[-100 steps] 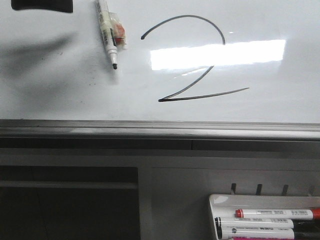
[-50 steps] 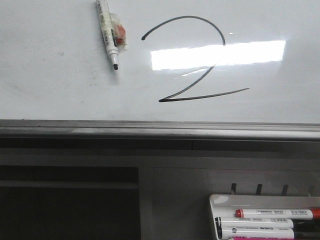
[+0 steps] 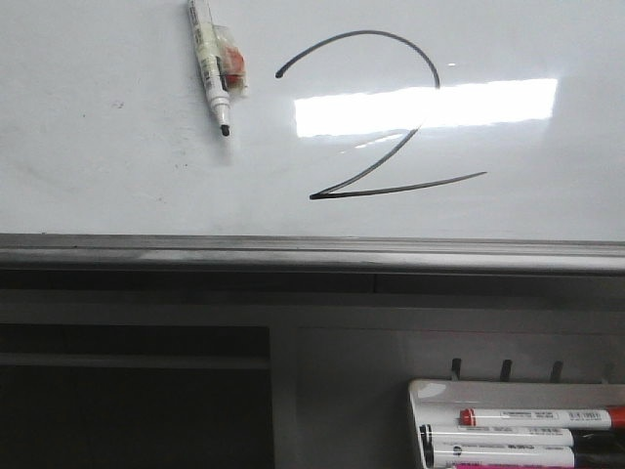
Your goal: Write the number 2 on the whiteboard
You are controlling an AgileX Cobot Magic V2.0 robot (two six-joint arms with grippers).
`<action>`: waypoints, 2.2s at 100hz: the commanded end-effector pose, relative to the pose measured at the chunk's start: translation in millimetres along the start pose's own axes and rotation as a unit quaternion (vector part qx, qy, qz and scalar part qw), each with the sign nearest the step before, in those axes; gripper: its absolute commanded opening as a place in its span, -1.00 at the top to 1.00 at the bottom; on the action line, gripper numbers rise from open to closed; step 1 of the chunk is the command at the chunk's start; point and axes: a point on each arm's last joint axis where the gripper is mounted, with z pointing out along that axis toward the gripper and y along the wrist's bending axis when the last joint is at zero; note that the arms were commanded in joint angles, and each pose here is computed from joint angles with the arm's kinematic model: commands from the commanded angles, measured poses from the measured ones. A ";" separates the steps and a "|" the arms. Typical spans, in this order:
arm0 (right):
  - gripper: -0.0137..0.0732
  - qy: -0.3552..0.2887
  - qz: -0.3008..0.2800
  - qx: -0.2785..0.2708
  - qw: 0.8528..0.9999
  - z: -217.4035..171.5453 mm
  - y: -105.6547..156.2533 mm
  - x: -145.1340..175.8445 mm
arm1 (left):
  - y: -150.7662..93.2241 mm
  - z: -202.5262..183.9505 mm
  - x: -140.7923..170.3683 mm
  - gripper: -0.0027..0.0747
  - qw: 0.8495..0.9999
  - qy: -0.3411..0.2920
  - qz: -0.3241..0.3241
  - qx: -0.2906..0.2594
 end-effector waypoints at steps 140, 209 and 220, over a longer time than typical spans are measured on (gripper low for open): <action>0.85 -0.028 0.007 0.030 0.999 -0.2 -6.3 -11.5 | 25.8 -44.5 90.9 0.98 0.980 -0.010 0.033 -0.197; 0.85 -0.028 0.007 0.030 0.999 -0.2 -6.3 -11.5 | 27.8 -43.7 108.9 0.98 0.976 0.045 0.006 -0.212; 0.85 -0.028 0.007 0.030 0.999 -0.2 -6.3 -11.5 | 27.8 -43.7 108.9 0.98 0.976 0.045 0.006 -0.212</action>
